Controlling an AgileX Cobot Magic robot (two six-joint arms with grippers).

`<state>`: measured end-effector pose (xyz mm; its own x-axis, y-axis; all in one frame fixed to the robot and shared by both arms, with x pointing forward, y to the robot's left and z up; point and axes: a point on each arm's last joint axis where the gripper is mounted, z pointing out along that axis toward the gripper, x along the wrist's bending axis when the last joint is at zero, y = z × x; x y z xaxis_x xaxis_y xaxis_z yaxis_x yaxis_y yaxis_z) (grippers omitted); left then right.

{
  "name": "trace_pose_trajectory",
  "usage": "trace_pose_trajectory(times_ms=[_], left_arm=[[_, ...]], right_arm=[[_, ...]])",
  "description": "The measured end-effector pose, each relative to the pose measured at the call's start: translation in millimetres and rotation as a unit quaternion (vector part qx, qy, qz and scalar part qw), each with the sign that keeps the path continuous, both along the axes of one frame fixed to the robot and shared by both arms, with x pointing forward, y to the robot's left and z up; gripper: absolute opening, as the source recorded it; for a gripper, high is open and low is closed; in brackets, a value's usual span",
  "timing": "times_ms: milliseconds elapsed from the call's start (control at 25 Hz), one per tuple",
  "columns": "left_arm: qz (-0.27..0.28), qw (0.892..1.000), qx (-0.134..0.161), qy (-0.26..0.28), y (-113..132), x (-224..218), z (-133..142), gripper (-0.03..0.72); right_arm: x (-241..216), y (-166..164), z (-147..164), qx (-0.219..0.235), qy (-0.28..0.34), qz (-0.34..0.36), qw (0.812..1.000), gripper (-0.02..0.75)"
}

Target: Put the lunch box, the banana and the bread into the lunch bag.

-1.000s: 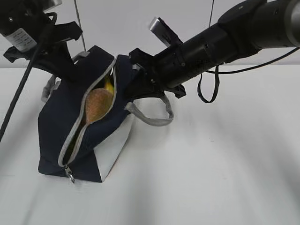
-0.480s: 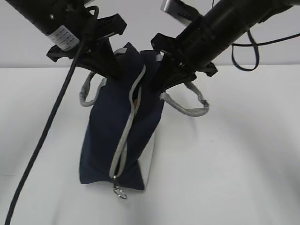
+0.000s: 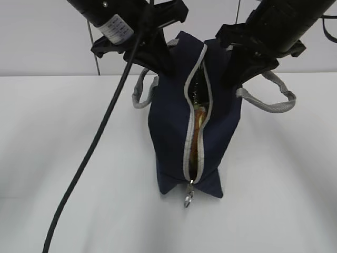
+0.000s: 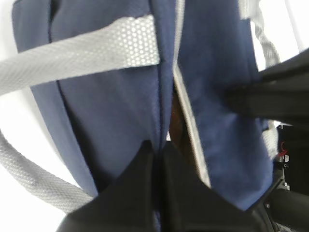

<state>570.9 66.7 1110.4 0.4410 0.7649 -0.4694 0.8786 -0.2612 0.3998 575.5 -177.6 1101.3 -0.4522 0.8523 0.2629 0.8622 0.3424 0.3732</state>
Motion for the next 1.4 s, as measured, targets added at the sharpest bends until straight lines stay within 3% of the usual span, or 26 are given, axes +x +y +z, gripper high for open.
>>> trace_pose_trajectory(times_ms=[160,400,640,960,1400], left_arm=[[0.008,1.0,0.02,-0.004,-14.2,3.6,-7.1,0.0],[0.035,0.998,0.05,-0.023,-13.7,12.1,-10.7,0.0],[0.05,0.996,0.049,-0.046,-12.7,16.5,-3.7,0.0],[0.065,0.992,0.077,-0.076,-7.8,22.7,-4.7,0.0],[0.069,0.991,0.086,-0.071,-9.7,31.8,-19.5,0.0]], right_arm=[[5.6,-12.7,6.4,-0.016,-0.015,-0.015,1.0,-0.004],[19.9,-10.3,8.9,-0.02,-0.025,-0.016,0.999,-0.004],[37.0,-5.7,-1.7,-0.018,-0.017,-0.019,1.0,-0.004],[50.6,-1.3,-14.6,-0.013,-0.006,-0.02,1.0,-0.004],[60.1,0.9,-34.8,-0.018,0.017,-0.021,0.999,-0.004]])
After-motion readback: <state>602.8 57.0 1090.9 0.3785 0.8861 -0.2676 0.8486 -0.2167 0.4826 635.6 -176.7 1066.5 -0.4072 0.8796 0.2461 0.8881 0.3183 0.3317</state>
